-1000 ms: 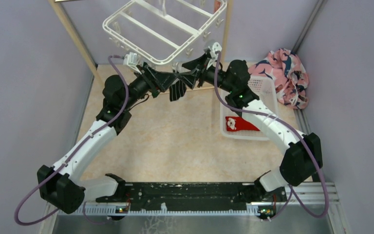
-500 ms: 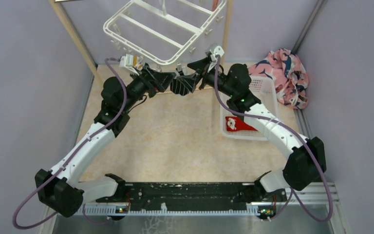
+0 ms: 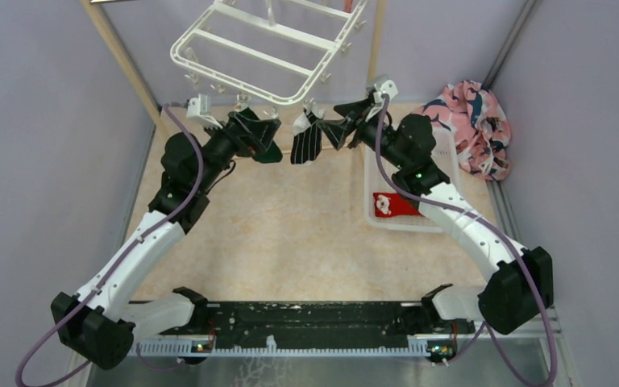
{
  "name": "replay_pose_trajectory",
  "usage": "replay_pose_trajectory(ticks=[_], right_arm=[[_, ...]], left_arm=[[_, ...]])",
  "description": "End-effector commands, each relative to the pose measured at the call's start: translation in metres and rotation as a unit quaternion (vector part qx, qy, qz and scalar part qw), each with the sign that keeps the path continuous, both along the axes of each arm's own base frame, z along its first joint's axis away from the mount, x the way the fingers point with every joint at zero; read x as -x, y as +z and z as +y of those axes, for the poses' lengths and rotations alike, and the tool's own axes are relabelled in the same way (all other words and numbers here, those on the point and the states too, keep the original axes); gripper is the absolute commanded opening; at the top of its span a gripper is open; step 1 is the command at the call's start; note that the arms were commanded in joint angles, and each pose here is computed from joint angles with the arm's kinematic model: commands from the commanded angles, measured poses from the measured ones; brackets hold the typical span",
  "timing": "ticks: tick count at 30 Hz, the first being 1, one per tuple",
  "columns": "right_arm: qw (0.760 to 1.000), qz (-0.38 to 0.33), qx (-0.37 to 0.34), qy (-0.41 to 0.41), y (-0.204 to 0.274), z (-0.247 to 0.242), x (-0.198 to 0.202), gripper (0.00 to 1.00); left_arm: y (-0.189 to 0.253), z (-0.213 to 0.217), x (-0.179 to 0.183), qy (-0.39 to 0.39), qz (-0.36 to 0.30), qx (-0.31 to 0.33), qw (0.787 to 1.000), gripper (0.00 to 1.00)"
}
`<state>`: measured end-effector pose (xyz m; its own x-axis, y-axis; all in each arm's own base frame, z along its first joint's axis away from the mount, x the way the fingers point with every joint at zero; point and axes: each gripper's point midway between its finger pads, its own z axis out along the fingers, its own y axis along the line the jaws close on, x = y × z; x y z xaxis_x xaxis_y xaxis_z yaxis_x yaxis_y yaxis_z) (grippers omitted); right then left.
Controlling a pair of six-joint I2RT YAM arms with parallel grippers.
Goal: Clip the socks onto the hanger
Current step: Open the clamp at the hanger.
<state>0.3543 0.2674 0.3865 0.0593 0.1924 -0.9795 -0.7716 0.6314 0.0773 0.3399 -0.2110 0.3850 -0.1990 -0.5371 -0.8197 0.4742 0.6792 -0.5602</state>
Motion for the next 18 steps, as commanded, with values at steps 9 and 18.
replay_pose_trajectory(ticks=[9,18], right_arm=[[0.996,-0.080,0.001,0.036,0.044,0.030,0.053,0.52],[0.995,-0.088,0.010,0.051,0.049,0.059,0.038,0.51]], left_arm=[[0.007,0.013,0.017,0.010,-0.063,-0.025,0.998,0.94],[0.004,0.019,0.015,0.029,-0.072,-0.034,0.996,0.95]])
